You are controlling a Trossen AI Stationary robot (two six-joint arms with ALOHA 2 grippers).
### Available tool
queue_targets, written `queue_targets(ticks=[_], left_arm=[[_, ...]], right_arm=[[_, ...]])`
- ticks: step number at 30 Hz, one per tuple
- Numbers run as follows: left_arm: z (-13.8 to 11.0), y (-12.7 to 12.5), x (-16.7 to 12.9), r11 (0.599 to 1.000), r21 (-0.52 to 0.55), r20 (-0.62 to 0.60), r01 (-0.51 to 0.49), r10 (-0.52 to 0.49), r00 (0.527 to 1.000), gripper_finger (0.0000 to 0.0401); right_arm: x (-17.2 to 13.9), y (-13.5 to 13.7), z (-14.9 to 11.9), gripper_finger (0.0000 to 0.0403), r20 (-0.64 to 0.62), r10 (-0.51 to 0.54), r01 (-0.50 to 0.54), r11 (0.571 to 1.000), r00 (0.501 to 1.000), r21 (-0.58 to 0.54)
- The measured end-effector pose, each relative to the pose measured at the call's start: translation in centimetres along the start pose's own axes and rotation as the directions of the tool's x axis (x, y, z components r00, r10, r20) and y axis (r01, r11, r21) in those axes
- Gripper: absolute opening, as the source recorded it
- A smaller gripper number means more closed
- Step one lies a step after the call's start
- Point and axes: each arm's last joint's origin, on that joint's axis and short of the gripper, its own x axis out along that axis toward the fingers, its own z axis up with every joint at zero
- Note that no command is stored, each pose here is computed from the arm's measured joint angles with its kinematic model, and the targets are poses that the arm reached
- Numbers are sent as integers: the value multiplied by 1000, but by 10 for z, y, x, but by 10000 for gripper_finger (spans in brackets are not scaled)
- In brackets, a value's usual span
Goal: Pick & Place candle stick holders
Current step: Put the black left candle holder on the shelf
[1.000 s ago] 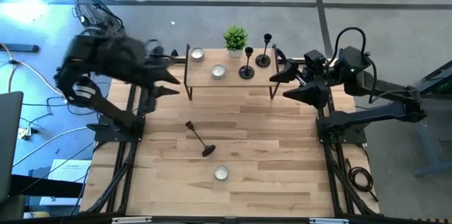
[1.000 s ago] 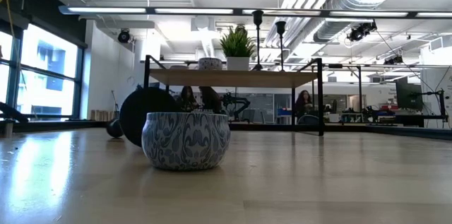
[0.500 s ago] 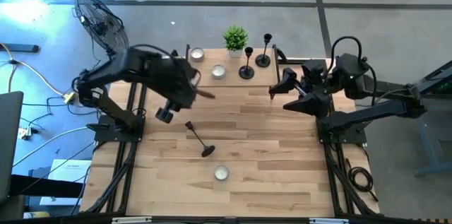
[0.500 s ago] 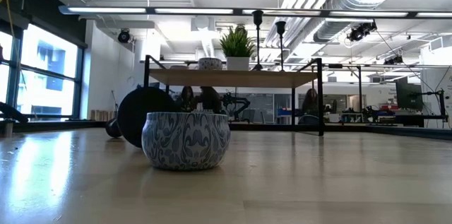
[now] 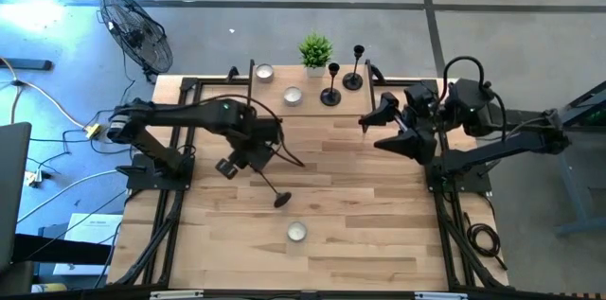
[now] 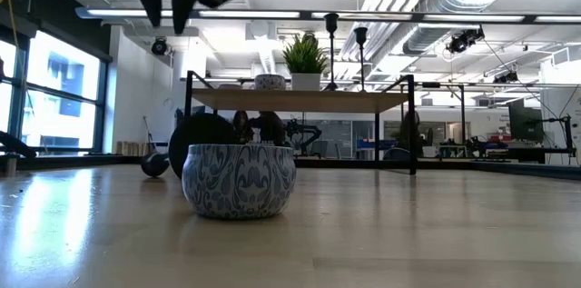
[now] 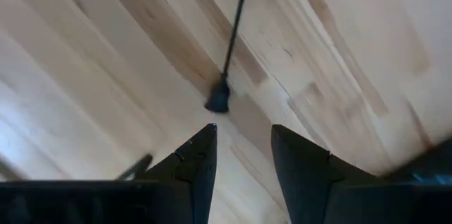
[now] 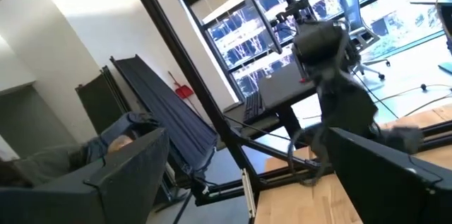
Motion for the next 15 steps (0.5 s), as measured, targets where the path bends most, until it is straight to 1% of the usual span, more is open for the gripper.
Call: queue_targets(ticks=[4, 8, 15], left_arm=[[5, 6, 27, 999, -11, 54, -33, 34, 998, 131], [11, 11, 48, 994, -81, 132, -71, 82, 988, 131], [9, 11, 77, 992, -102, 151, -78, 93, 984, 131]], right_arm=[[1, 2, -2, 375, -3, -18, 18, 1000, 1000, -16], [1, 2, -3, 375, -10, -23, 23, 1000, 1000, -13], [1, 0, -6, 375, -44, -28, 28, 1000, 999, -6]])
